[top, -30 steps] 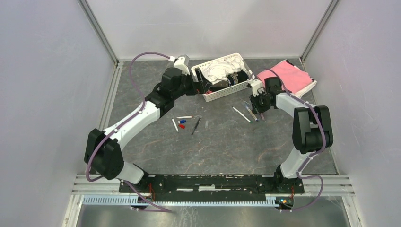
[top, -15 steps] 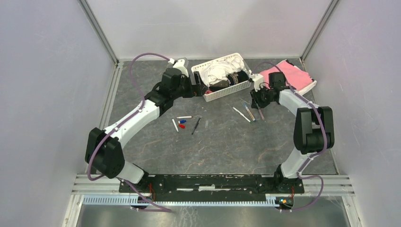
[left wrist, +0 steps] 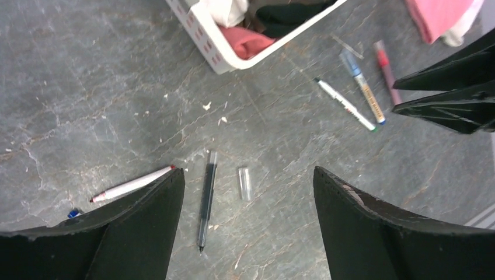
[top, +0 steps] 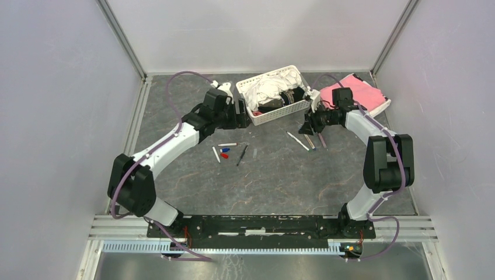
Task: Insert the pens into the pen caps
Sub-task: Pick up the pen from the center of the board.
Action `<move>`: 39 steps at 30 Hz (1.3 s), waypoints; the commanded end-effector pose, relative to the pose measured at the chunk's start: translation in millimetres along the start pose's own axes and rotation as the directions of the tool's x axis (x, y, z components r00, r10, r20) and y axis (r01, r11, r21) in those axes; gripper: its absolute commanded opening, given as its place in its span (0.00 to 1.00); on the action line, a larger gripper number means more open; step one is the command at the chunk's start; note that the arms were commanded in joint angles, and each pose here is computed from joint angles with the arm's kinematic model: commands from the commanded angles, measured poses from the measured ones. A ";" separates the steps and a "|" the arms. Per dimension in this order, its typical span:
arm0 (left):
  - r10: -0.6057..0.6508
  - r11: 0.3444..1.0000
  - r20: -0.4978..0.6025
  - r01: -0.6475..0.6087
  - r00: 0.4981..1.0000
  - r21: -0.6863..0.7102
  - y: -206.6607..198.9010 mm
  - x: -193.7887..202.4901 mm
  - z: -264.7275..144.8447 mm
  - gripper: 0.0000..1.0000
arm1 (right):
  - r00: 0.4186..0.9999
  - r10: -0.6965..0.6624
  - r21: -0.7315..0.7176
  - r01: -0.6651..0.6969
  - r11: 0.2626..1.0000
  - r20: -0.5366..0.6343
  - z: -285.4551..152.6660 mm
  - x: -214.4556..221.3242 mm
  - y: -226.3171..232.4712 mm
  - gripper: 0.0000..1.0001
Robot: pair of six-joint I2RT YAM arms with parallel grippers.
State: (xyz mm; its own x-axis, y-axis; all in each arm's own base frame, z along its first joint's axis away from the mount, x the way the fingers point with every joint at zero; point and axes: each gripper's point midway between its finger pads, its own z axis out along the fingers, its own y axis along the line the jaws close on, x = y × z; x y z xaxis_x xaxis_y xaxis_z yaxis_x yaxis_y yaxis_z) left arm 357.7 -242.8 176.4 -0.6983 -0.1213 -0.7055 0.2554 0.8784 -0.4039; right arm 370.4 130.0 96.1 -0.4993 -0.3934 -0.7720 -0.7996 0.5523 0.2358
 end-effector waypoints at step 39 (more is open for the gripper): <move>0.126 0.985 -0.522 -0.168 0.844 -0.034 35.9 143.3 40.2 0.45 | 0.997 0.022 -0.079 -0.016 0.997 0.070 1.4 -7.6 18.7 0.43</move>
State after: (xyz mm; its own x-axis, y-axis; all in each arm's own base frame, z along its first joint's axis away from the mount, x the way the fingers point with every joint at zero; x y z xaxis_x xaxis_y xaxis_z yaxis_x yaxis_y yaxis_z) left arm 292.8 -242.5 36.9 -0.9309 0.1571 -0.3298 0.2636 0.9140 -0.3086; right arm 359.1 140.5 94.4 -0.5243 -0.3425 -0.7796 -0.7982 0.5165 0.3100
